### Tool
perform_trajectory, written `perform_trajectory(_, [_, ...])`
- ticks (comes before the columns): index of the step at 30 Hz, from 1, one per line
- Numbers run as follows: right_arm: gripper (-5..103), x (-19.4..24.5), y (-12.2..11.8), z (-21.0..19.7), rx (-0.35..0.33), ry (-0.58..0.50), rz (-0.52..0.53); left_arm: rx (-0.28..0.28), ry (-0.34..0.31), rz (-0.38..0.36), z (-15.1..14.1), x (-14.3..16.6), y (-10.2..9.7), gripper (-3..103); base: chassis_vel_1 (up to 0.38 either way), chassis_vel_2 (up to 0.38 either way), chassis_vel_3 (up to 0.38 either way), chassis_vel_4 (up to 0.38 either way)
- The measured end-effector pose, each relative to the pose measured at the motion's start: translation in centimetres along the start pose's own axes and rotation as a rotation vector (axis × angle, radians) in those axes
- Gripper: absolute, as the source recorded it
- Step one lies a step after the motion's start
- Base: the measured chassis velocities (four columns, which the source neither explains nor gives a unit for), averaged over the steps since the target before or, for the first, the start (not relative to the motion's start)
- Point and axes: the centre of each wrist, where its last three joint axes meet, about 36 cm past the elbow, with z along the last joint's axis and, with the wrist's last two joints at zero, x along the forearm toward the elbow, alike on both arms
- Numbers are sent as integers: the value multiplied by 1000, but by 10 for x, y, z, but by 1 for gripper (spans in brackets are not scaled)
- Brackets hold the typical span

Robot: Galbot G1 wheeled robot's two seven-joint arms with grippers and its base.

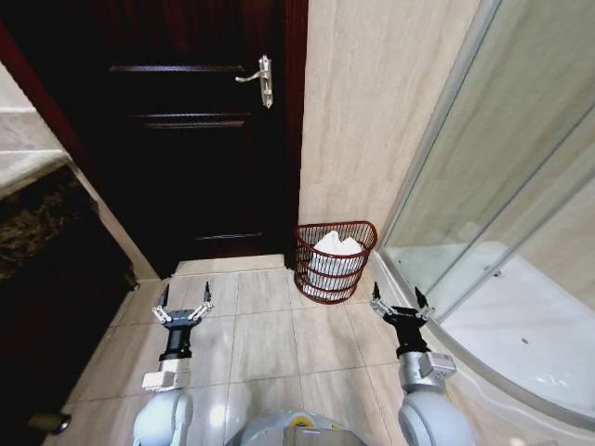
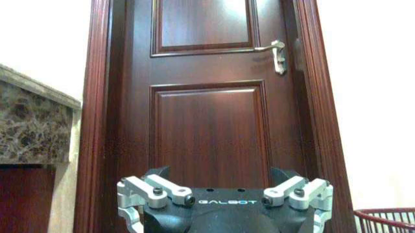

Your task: Discard the used towel into the hamper.

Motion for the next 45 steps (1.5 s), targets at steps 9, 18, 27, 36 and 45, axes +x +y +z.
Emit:
perform_trajectory(9, [100, -2, -7, 8, 0, 9, -17, -3, 3, 5, 4, 4, 0, 100, 86, -80, -93, 74])
perform_trajectory(18, [100, -7, -13, 17, 0, 25, -30, -2, 15, 7, 12, 6, 3, 100, 66, -54, -63, 64])
perform_trajectory(27, [100, -10, -11, 16, 6, 25, -33, -9, 28, 26, 24, 5, -1, 100, 46, -77, -76, 38])
perform_trajectory(36, [100, -7, -9, 17, 3, 16, -41, -17, 30, 26, 23, 11, 0, 100, -29, -75, -69, -27])
perform_trajectory(45, [100, -3, -8, 18, -8, 9, -42, -28, 28, 32, 20, 13, 1, 100, -110, -84, -75, -106])
